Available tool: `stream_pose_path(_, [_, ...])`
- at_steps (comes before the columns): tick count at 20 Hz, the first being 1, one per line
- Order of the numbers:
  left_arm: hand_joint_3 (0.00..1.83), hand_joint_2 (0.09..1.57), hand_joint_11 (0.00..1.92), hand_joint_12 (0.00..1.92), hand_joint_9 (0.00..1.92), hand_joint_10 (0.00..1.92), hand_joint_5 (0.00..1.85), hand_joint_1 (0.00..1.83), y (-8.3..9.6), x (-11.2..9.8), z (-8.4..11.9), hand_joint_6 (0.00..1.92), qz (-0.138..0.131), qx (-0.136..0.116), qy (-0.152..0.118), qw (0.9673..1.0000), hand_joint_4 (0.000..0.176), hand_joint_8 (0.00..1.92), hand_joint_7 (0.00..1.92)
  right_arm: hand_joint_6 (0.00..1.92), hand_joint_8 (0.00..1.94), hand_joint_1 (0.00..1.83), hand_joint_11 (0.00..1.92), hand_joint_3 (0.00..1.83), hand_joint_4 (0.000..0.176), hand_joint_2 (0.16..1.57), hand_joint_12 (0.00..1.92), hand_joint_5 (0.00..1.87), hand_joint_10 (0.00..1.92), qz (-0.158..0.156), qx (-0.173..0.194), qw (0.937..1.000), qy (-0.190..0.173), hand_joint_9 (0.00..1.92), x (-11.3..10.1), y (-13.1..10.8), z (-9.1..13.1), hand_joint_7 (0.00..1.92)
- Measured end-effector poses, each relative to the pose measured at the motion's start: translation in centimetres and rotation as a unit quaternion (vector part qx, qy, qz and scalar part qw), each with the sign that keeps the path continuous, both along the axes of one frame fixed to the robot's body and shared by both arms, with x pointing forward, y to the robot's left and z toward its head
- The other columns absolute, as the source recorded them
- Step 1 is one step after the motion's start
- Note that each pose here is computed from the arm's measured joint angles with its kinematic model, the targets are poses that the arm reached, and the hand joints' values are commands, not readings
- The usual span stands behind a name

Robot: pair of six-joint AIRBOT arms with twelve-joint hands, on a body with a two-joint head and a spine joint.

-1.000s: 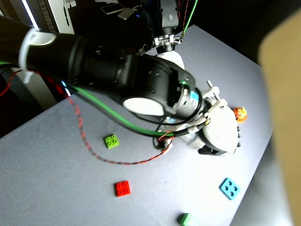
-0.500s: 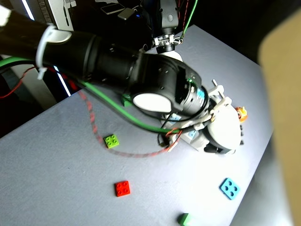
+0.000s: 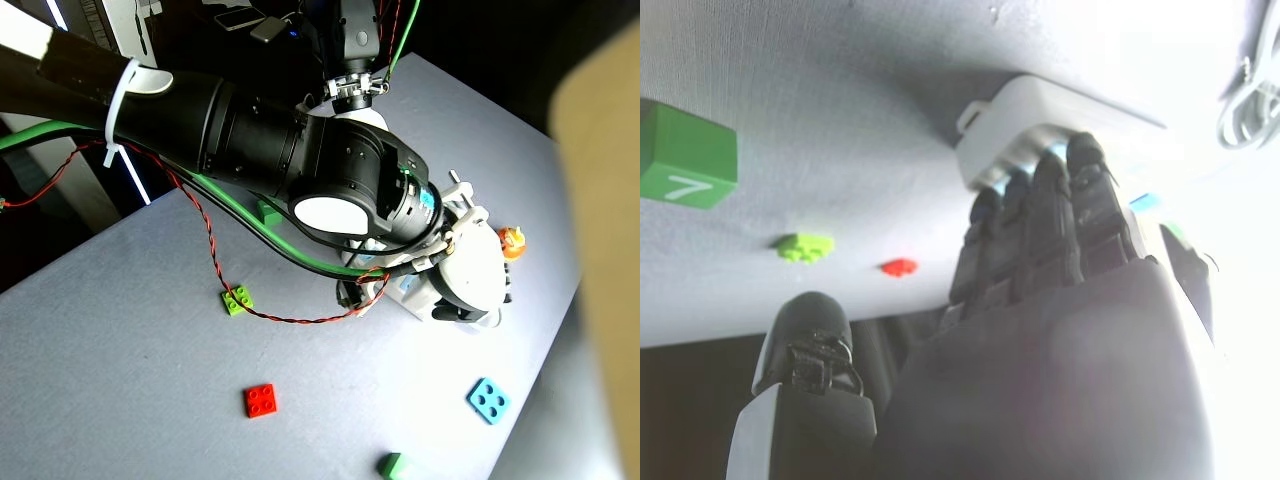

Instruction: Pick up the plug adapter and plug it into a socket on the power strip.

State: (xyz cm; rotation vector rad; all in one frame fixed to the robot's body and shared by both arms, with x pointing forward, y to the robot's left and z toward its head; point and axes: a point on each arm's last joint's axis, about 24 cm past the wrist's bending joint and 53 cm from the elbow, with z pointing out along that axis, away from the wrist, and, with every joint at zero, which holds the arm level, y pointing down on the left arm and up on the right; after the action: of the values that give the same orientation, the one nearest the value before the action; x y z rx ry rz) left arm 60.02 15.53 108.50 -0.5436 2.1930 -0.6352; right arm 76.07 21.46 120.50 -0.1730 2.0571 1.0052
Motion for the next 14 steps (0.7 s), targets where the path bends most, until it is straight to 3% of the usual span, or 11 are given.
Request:
stream_pose_path(5, [0.0,1.2,0.0,0.05,0.03,0.0,0.03,0.0,-0.03,-0.01,0.0,0.0,0.0,0.0,0.0,1.0,0.0,0.0,0.05,0.96,1.14,1.37,0.82,0.0,0.0,1.15,1.53,0.85,1.41,-0.002,-0.004,1.0,0.004,0.85,0.04,-0.06,-0.64,0.91])
stream_pose_path(7, [0.0,1.21,0.0,0.19,0.07,0.0,0.07,0.0,-0.03,-0.01,0.0,0.0,0.0,0.0,0.0,1.0,0.0,0.0,0.09,1.0,1.16,1.37,0.8,0.0,0.0,1.16,1.54,0.82,1.43,-0.005,-0.004,1.0,0.004,0.84,0.28,-0.3,-0.7,0.91])
stream_pose_path(10, [0.0,1.21,0.0,0.02,0.0,0.0,0.02,0.0,-0.02,0.02,0.02,0.0,-0.001,0.0,-0.001,1.0,0.0,0.0,0.03,0.92,1.16,1.37,0.83,0.0,0.0,1.15,1.51,0.87,1.39,-0.011,-0.004,0.9999,0.002,0.86,0.72,-0.63,-0.67,0.9])
stream_pose_path(14, [0.0,1.2,0.05,0.06,0.07,0.0,0.08,0.0,-0.07,-0.02,0.0,0.0,-0.001,-0.001,0.0,1.0,0.0,0.0,0.09,0.91,1.12,1.37,0.82,0.0,0.0,1.14,1.5,0.88,1.38,-0.014,-0.004,0.9999,0.0,0.87,0.91,-0.67,-0.74,0.93])
